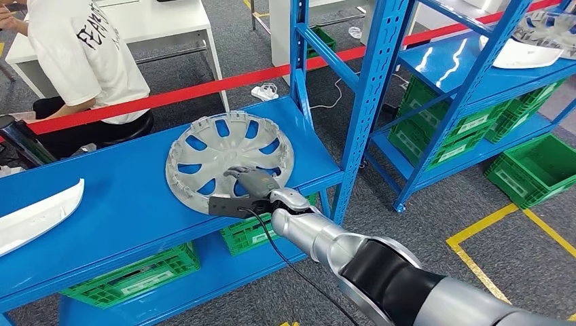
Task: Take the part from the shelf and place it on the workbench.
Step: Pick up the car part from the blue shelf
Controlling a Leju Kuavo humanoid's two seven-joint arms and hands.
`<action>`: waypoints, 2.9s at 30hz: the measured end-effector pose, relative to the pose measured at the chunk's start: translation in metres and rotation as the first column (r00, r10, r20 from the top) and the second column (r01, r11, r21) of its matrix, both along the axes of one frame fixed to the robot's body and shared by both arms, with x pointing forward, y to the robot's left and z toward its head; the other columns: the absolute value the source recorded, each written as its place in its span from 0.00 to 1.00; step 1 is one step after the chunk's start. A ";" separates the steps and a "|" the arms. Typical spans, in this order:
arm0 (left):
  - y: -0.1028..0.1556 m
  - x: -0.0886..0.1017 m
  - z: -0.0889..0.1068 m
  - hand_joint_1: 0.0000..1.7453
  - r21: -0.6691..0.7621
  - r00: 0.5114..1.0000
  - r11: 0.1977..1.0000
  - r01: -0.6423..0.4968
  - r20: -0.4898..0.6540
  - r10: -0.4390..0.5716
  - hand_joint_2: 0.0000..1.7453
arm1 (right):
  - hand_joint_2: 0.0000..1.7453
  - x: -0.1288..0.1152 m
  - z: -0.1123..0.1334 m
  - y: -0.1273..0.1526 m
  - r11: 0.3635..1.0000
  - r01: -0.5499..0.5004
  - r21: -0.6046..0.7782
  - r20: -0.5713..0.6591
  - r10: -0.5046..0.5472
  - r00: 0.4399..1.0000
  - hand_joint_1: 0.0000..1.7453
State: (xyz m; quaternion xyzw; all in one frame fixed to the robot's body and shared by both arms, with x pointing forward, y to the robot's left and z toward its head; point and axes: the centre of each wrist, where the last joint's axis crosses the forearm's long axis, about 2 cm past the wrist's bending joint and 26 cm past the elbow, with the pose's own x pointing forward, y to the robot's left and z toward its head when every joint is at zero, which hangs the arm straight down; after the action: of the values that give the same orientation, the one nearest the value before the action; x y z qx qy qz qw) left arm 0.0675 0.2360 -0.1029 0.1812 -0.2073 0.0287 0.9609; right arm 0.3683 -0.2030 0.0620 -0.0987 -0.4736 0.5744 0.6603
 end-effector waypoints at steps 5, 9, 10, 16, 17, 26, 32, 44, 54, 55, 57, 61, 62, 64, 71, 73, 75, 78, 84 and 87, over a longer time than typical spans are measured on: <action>0.000 0.000 0.000 0.00 0.000 1.000 1.000 0.000 0.003 0.000 0.00 | 1.00 0.000 -0.001 -0.004 1.000 -0.002 -0.014 0.002 0.002 1.000 1.00; 0.000 0.000 0.000 0.00 0.009 1.000 1.000 0.018 0.023 -0.018 0.00 | 1.00 0.000 -0.001 -0.008 1.000 -0.001 -0.028 0.010 0.001 1.000 1.00; -0.001 0.001 0.000 0.00 0.016 0.999 1.000 0.023 0.029 -0.024 0.25 | 1.00 0.000 -0.002 -0.009 1.000 0.000 -0.031 0.013 0.000 1.000 1.00; -0.002 0.003 0.001 0.00 0.067 0.998 0.997 0.043 0.042 -0.046 1.00 | 1.00 0.001 -0.002 -0.012 0.999 -0.005 -0.049 0.028 0.006 1.000 1.00; -0.001 0.003 0.001 0.00 0.076 0.998 0.996 0.040 0.040 -0.043 1.00 | 1.00 0.001 -0.002 -0.012 0.999 -0.007 -0.053 0.030 0.009 1.000 1.00; -0.002 0.004 0.002 0.00 0.111 0.999 0.994 0.024 0.038 -0.029 1.00 | 1.00 0.001 -0.002 -0.012 0.997 -0.019 -0.069 0.036 0.022 0.999 1.00; -0.002 0.005 0.002 0.00 0.114 0.999 0.993 0.023 0.037 -0.028 1.00 | 1.00 0.001 -0.002 -0.012 0.997 -0.024 -0.073 0.039 0.027 0.999 1.00; -0.009 -0.001 0.002 0.00 0.108 0.994 0.988 0.107 0.018 -0.109 1.00 | 1.00 -0.004 -0.006 -0.010 0.997 -0.045 -0.065 0.171 0.055 0.984 1.00; -0.013 -0.013 0.001 0.00 0.090 0.994 0.990 0.110 -0.007 -0.110 1.00 | 1.00 -0.004 0.005 0.002 0.973 0.029 -0.228 0.518 0.096 0.850 1.00; -0.013 -0.014 0.000 0.00 0.090 0.994 0.990 0.110 -0.008 -0.110 1.00 | 1.00 -0.003 0.008 0.004 0.968 0.036 -0.249 0.551 0.111 0.827 1.00; -0.013 -0.015 0.000 0.00 0.089 0.994 0.990 0.112 -0.009 -0.112 1.00 | 1.00 -0.001 0.015 0.009 0.953 0.040 -0.300 0.610 0.159 0.776 1.00; -0.013 -0.015 0.000 0.00 0.088 0.993 0.990 0.114 -0.011 -0.113 1.00 | 1.00 0.001 0.024 0.014 0.934 0.037 -0.354 0.665 0.224 0.712 1.00; -0.013 -0.015 0.000 0.00 0.088 0.993 0.990 0.114 -0.011 -0.113 1.00 | 1.00 0.001 0.025 0.015 0.934 0.038 -0.354 0.672 0.226 0.705 1.00; -0.013 -0.016 0.000 0.00 0.088 0.993 0.990 0.114 -0.011 -0.114 1.00 | 1.00 0.002 0.027 0.016 0.934 0.042 -0.354 0.681 0.227 0.696 1.00; -0.013 -0.016 0.000 0.00 0.083 0.993 0.990 0.116 -0.004 -0.116 1.00 | 1.00 0.001 0.030 0.016 0.924 0.017 -0.382 0.730 0.291 0.619 1.00; -0.013 -0.016 0.000 0.00 0.079 0.993 0.990 0.116 -0.002 -0.116 1.00 | 1.00 0.001 0.034 0.018 0.928 -0.021 -0.373 0.744 0.313 0.590 1.00; -0.013 -0.016 0.000 0.00 0.078 0.993 0.990 0.115 0.001 -0.115 1.00 | 1.00 0.001 0.038 0.021 0.930 -0.055 -0.363 0.754 0.328 0.569 1.00; -0.013 -0.016 0.000 0.00 0.078 0.993 0.990 0.114 0.003 -0.114 1.00 | 1.00 -0.002 0.043 0.025 0.933 -0.092 -0.348 0.768 0.340 0.543 1.00; -0.012 -0.017 0.000 0.00 0.083 0.996 0.992 0.093 -0.001 -0.093 1.00 | 1.00 -0.010 0.061 0.037 0.935 -0.200 -0.292 0.815 0.353 0.460 1.00; -0.011 -0.018 0.000 0.00 0.088 0.996 0.993 0.084 -0.007 -0.083 1.00 | 1.00 -0.015 0.073 0.043 0.938 -0.220 -0.268 0.839 0.340 0.425 1.00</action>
State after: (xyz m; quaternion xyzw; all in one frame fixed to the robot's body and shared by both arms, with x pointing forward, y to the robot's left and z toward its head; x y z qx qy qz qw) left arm 0.0498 0.2245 -0.1031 0.2146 -0.2140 -0.0210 0.9527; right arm 0.3535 -0.1601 0.1348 -0.3358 -0.7180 0.5711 0.2135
